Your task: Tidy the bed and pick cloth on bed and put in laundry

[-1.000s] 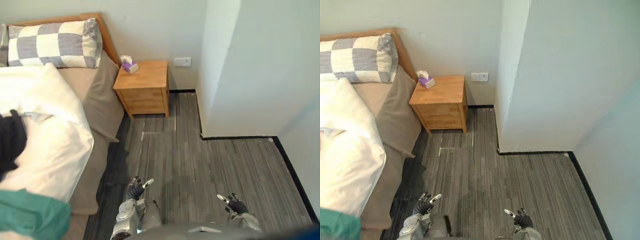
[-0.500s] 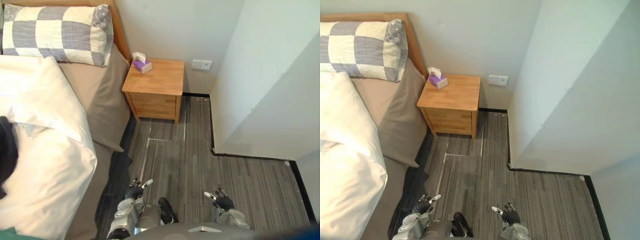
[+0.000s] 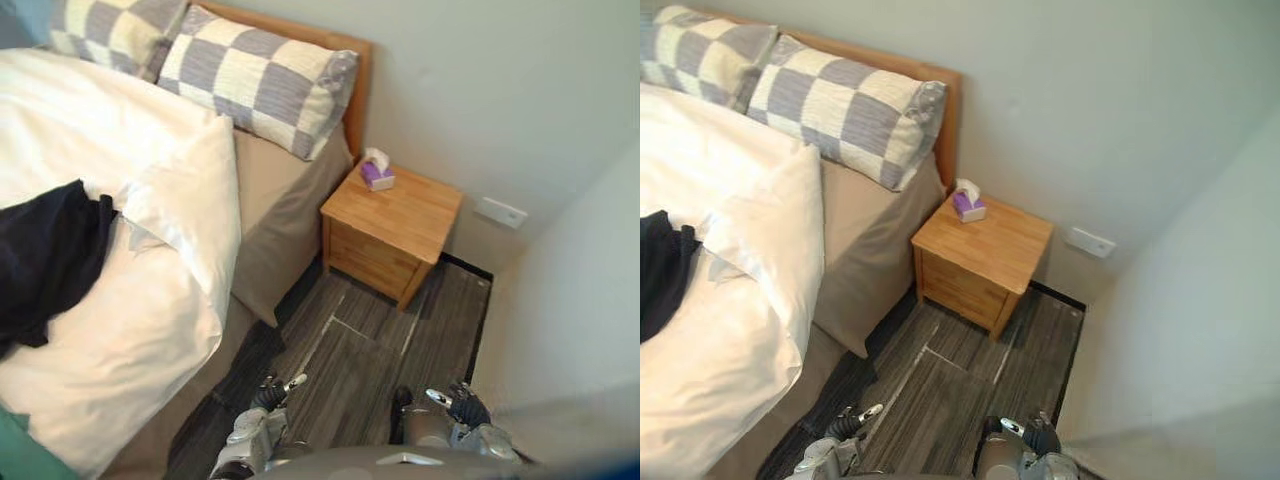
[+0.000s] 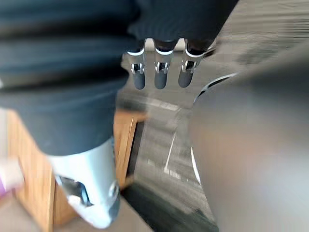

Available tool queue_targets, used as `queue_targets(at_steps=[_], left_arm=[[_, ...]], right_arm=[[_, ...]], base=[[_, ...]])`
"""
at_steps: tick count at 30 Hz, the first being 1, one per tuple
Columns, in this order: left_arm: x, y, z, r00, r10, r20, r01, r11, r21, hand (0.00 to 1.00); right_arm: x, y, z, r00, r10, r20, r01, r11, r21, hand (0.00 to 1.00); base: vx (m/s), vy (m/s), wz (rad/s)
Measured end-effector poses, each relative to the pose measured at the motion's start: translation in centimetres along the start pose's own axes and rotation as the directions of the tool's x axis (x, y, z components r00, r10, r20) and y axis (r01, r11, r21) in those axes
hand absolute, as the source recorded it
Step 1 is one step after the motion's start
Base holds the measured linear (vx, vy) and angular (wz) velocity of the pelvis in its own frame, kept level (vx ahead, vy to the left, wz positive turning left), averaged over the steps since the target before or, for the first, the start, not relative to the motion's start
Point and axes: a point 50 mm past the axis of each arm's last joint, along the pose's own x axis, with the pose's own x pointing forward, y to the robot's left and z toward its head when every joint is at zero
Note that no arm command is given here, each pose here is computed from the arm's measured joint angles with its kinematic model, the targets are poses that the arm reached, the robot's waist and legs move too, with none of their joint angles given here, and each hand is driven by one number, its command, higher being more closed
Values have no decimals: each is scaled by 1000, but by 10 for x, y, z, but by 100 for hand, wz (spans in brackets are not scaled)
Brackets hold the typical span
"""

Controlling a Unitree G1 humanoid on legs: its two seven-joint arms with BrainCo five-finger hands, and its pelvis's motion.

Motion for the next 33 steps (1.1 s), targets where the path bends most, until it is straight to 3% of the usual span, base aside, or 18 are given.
queue_targets(at_steps=[9,18,26,30,33], left_arm=[[-5,-8,-2,997,14,76,-8,997,-78,0],[-6,3,1,992,68,106,-52,988,-145,0],[-11,19,-17,996,90,29,-88,994,-61,0],[-10,14,-25,998,56,-35,-55,998,43,0],[-4,21,-8,998,58,-31,-53,991,125,0]], right_arm=[[5,8,3,997,61,-42,-63,997,-48,0],[7,20,1,993,94,-73,-98,993,-58,0],[8,18,-1,992,72,-101,-81,993,-85,0],[9,-4,6,996,-2,-85,-8,993,-119,0],[10,-1,11,999,-10,-52,5,996,-90,0]], base=[[262,-334,87],[138,68,60],[55,19,7],[38,49,52],[3,-35,113]])
